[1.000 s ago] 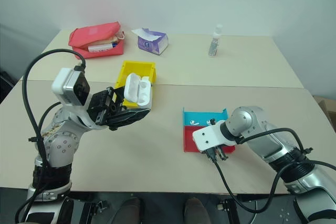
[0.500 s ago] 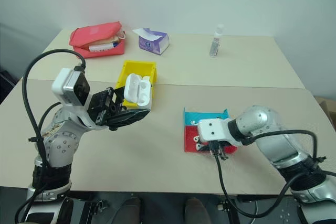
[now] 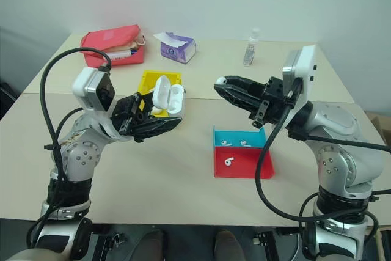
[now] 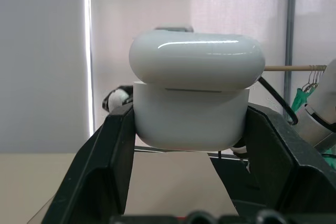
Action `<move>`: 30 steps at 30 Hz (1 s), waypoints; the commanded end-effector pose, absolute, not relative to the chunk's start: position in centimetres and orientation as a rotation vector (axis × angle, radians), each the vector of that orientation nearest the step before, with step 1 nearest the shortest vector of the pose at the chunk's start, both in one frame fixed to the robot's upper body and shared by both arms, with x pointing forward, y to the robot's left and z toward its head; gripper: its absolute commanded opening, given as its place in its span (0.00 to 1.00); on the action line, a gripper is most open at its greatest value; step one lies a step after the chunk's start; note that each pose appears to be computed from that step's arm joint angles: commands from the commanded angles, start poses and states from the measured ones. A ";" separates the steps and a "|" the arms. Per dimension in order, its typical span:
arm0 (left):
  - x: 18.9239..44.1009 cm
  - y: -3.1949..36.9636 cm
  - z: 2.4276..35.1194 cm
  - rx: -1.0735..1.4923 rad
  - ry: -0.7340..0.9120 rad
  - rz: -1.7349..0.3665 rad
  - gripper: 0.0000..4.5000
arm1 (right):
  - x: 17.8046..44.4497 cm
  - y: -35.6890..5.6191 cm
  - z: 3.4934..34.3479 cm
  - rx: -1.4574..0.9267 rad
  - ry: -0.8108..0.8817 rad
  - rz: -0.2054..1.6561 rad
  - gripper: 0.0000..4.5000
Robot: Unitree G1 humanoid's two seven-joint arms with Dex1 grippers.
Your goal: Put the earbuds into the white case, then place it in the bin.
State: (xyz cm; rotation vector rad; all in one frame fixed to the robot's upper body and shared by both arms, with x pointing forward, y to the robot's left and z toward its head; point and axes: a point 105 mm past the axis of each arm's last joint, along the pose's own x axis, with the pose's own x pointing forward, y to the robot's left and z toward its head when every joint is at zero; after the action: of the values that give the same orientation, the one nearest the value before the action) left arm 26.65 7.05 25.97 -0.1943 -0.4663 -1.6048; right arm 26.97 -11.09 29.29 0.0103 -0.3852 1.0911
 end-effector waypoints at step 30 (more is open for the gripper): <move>27.2 7.0 26.5 -0.159 -0.487 -1.650 0.62 | 25.1 -6.0 29.5 -0.042 -0.403 1.227 0.14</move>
State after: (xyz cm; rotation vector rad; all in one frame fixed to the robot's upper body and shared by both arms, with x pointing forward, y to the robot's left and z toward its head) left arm 27.64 6.78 25.40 -0.1841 -0.4235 -1.6457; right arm 25.31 -6.04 29.49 -0.0179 -0.3916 1.2161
